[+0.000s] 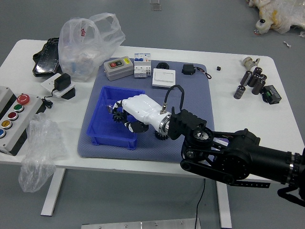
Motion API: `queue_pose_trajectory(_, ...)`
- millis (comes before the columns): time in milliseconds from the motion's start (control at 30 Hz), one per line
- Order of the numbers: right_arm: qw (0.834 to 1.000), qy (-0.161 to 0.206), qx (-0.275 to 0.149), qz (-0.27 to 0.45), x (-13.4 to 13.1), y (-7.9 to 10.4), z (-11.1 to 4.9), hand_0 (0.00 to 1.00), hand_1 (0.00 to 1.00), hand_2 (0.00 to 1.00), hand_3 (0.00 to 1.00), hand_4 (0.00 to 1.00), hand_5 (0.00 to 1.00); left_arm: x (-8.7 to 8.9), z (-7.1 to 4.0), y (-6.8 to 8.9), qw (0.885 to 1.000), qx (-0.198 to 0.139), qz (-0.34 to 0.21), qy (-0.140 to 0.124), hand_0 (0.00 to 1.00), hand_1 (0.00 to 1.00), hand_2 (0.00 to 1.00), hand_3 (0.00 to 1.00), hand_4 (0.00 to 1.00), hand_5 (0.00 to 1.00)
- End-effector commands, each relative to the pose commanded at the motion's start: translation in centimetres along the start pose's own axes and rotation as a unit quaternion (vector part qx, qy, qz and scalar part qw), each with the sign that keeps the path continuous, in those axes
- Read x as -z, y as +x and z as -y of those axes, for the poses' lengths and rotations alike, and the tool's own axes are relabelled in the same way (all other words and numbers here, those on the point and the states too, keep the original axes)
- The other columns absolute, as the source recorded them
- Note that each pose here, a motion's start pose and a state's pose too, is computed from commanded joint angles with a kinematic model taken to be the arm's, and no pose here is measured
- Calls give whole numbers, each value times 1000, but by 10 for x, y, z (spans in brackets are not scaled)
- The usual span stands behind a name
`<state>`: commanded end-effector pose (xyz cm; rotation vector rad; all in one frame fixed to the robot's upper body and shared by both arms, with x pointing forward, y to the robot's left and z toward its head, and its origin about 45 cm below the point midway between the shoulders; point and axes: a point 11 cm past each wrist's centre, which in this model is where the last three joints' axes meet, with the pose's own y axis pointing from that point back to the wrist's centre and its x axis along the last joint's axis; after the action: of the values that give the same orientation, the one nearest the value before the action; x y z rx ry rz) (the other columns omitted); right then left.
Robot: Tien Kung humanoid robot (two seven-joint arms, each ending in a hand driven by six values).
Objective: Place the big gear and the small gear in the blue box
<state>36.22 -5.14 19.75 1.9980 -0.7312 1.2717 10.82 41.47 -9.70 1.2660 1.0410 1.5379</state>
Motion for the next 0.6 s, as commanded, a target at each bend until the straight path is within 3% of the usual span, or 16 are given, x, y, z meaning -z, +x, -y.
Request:
queue_pose_trajectory(33, 1000, -2, 0, 2, -1, 0, 0, 556, 741, 796, 683, 340, 165, 0, 0, 0, 1000, 0, 0, 0, 657, 592, 589, 744, 744, 635)
queue_pose_trajectory(67, 1000, -5, 0, 4, -2, 0, 0, 658, 932, 987, 890, 540, 239, 0, 0, 0, 1000, 0, 0, 0, 657, 593, 589, 744, 743, 634)
queue_pose_trajectory(433, 1000, -21, -9, 9, -9, 2, 0, 655, 965, 998, 929, 606, 231, 0, 0, 0, 1000, 0, 0, 0, 657, 593, 589, 744, 744, 634)
queue_pose_trajectory(600, 999, -26, -39, 26, -15, 12, -4, 642, 969, 998, 943, 634, 249, 1, 0, 0, 1000, 0, -1, 0, 657, 593, 589, 744, 744, 635)
